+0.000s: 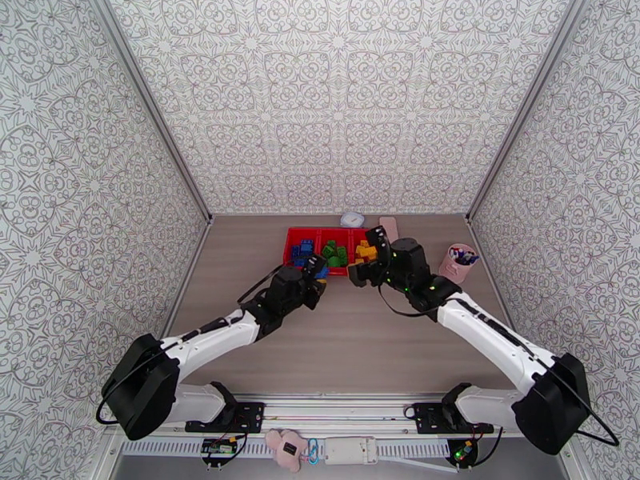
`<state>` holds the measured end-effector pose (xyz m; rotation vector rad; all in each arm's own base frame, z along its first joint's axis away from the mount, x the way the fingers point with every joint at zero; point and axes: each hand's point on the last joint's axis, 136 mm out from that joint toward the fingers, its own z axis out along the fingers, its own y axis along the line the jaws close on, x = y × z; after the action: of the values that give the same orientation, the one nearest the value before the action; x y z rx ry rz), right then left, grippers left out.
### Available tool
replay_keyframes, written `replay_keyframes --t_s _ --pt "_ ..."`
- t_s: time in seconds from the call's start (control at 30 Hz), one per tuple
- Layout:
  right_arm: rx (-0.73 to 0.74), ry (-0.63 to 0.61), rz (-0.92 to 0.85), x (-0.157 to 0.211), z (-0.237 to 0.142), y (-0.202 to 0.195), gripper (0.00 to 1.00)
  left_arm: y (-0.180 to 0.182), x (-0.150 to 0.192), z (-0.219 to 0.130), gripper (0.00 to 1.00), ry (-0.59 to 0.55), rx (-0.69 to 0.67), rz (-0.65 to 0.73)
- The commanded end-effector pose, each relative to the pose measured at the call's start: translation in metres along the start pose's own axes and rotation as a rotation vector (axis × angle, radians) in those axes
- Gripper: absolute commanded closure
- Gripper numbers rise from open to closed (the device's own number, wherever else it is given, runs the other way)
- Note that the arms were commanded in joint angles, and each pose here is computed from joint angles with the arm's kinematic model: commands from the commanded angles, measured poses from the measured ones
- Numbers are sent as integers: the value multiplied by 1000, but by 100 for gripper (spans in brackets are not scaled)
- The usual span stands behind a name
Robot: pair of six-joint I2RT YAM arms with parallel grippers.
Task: Sort the legos into containers by color
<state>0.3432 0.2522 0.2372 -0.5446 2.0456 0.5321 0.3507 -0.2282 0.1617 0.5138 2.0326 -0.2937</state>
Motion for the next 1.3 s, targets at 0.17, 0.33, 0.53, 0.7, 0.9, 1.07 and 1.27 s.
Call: replay_keyframes --t_s 0.17,0.33,0.53,0.7,0.9,1.07,1.27 --pt "-117 -39 -79 -20 24 50 5 71 5 26 89 189 -233 -249" --pt "-148 -39 -72 -20 31 63 5 92 -1 47 89 230 -269 -285" --pt "-154 -31 -57 -15 32 66 5 105 -7 80 88 294 -287 -286" --pt "-140 -28 -55 -12 29 63 5 114 -12 107 88 300 -289 -280" --pt "-121 -24 -57 -8 25 59 5 117 -27 127 74 260 -252 -275" --pt "-107 -41 -59 -12 19 57 5 109 -54 117 40 131 -204 -259" --pt "-55 -124 -50 -22 5 47 4 95 -86 71 11 -50 -180 -201"
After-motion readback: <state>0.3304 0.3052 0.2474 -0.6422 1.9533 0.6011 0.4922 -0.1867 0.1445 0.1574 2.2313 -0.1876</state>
